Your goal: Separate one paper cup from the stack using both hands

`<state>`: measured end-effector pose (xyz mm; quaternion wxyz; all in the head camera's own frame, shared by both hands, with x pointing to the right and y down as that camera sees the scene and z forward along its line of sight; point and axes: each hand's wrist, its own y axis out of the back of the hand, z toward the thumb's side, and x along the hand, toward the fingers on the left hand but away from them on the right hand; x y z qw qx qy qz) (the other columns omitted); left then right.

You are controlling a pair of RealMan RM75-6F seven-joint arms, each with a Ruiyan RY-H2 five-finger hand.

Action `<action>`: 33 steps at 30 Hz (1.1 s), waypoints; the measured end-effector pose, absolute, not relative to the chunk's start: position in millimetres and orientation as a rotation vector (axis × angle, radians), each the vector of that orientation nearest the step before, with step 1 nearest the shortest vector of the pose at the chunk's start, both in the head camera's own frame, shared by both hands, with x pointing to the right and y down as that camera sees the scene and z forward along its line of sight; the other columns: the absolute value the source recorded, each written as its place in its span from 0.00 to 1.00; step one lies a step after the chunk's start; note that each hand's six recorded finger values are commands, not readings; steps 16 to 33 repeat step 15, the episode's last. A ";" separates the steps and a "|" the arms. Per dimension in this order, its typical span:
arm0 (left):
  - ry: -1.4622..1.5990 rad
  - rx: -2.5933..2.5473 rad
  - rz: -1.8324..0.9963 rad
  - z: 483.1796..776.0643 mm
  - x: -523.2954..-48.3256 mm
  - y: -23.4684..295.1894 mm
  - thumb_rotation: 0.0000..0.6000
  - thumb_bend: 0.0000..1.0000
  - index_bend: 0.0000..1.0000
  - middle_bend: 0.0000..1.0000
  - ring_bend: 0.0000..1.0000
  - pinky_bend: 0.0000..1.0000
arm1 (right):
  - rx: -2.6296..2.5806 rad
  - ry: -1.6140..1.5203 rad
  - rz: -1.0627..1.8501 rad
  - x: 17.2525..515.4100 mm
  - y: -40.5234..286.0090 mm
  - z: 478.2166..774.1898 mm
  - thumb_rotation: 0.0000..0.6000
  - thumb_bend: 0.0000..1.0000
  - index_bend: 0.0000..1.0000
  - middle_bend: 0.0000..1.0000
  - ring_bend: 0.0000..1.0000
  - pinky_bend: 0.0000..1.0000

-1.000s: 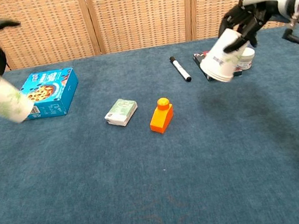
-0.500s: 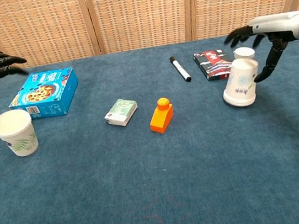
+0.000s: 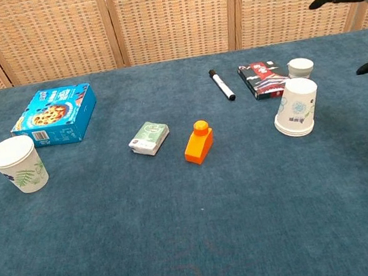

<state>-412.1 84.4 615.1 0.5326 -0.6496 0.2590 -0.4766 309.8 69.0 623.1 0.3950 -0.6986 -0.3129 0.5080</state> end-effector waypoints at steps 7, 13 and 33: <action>0.843 -1.461 -1.283 585.9 -439.0 112.6 1.00 0.08 0.00 0.00 0.00 0.00 | -1.575 -0.831 1.225 358.6 101.7 586.7 1.00 0.00 0.00 0.00 0.00 0.00; 1.011 -1.504 -1.406 564.8 -442.2 152.9 1.00 0.09 0.00 0.00 0.00 0.00 | -1.513 -0.922 1.196 388.4 150.0 567.6 1.00 0.00 0.00 0.00 0.00 0.00; 1.043 -1.505 -1.443 560.5 -447.3 167.3 1.00 0.09 0.00 0.00 0.00 0.00 | -1.497 -0.945 1.195 393.6 163.0 564.7 1.00 0.00 0.00 0.00 0.00 0.00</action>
